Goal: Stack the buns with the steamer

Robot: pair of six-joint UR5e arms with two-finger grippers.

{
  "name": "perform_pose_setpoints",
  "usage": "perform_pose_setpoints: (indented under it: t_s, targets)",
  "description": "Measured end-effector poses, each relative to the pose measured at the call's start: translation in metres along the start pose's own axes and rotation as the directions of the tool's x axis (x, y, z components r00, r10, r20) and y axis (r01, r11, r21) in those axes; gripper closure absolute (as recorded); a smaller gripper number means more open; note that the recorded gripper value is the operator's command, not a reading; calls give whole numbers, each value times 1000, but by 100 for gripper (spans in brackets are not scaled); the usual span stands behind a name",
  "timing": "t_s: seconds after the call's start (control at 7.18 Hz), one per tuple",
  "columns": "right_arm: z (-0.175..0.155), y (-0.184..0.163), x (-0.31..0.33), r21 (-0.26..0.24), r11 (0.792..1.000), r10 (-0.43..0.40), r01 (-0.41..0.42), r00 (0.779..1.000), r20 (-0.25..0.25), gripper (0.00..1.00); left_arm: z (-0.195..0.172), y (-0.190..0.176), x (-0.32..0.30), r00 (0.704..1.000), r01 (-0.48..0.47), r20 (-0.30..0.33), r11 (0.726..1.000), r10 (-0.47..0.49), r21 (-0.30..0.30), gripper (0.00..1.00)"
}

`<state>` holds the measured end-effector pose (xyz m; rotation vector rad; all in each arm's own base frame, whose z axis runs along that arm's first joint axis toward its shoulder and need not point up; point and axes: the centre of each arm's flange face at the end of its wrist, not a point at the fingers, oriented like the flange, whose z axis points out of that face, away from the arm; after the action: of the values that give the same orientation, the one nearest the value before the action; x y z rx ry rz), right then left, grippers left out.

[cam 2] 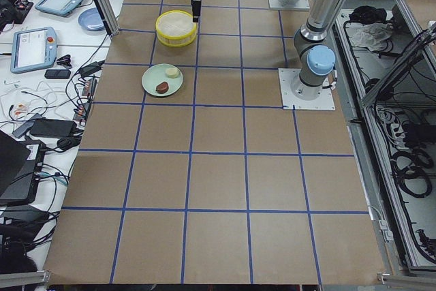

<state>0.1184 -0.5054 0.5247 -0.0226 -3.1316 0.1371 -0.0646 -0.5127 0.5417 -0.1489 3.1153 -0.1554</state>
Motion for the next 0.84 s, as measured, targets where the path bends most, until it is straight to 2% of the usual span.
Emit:
perform_pose_setpoints:
  t_s: [0.28,0.56,0.84]
  targets:
    - [-3,1,1,11,1000,11,-11,1000,-1,0,1,1,0,1000,6,-5,1000,-6,-2,0]
    - [9,-12,15,-1,999,38,-38,999,-7,0,8,-6,-1,1000,12,-16,1000,-12,-1,0]
    - [22,-29,71,-23,996,84,-85,996,-20,0,30,-29,-4,1000,11,-21,1000,-10,27,0]
